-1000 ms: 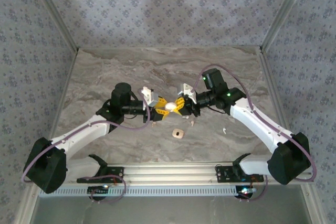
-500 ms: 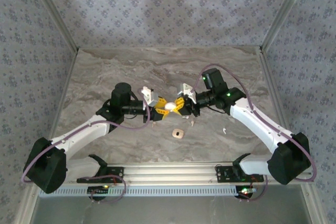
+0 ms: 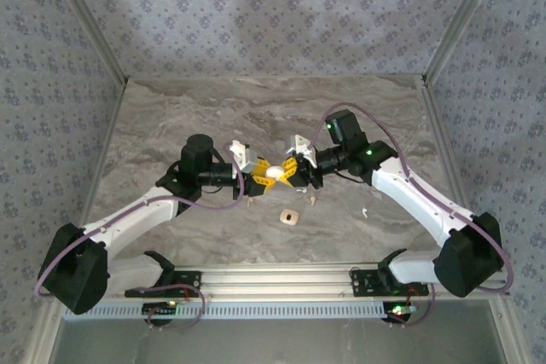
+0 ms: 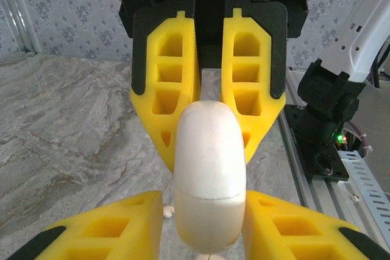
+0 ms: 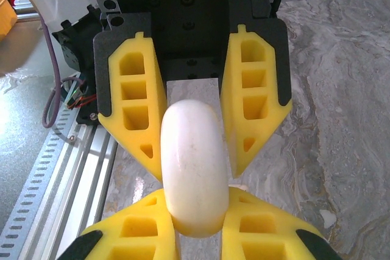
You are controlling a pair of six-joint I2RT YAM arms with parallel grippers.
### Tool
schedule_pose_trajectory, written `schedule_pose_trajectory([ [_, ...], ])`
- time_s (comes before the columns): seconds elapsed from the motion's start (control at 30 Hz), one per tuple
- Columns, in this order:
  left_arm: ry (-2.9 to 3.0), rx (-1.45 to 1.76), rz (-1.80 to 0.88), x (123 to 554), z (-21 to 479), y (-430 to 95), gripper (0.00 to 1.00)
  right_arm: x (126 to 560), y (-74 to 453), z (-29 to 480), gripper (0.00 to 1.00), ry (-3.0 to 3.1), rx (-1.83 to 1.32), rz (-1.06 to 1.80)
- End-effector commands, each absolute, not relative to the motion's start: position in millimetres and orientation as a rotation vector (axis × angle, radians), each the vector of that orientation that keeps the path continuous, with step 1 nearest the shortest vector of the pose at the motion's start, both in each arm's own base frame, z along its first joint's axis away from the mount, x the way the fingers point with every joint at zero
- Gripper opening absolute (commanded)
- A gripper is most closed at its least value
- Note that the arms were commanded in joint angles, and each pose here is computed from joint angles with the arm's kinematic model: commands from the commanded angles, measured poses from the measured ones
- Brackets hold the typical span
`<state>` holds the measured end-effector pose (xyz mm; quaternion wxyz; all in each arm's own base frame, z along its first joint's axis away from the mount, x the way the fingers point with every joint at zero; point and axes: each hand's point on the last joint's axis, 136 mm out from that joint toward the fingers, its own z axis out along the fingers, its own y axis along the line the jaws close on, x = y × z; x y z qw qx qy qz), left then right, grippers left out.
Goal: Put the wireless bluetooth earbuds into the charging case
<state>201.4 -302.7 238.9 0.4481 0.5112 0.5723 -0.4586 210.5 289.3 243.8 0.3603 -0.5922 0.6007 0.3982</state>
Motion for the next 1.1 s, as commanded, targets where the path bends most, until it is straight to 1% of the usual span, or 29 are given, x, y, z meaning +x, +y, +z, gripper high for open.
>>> schedule_pose_trajectory([
  [0.0, 1.346, 1.265, -1.125, 201, 262, -305, 0.36, 211, 293, 254, 0.14, 1.524, -1.530, 1.032],
  [0.1, 1.350, 1.267, -1.127, 200, 261, -305, 0.25, 211, 293, 253, 0.14, 1.525, -1.530, 1.031],
  [0.17, 1.353, 1.268, -1.128, 200, 260, -305, 0.21, 211, 293, 254, 0.16, 1.528, -1.527, 1.030],
  [0.2, 1.353, 1.270, -1.127, 200, 260, -305, 0.21, 212, 293, 254, 0.21, 1.531, -1.522, 1.028],
  [0.27, 1.357, 1.275, -1.124, 200, 259, -305, 0.20, 215, 293, 257, 0.36, 1.538, -1.502, 1.018],
  [0.3, 1.362, 1.279, -1.123, 200, 257, -305, 0.19, 217, 292, 258, 0.39, 1.540, -1.490, 1.008],
  [0.4, 1.369, 1.289, -1.124, 200, 255, -306, 0.18, 223, 291, 264, 0.44, 1.528, -1.457, 0.990],
  [0.73, 1.375, 1.318, -1.124, 196, 251, -308, 0.16, 240, 287, 280, 0.44, 1.506, -1.380, 0.962],
  [1.07, 1.386, 1.329, -1.123, 196, 246, -309, 0.14, 244, 279, 292, 0.44, 1.485, -1.330, 0.975],
])
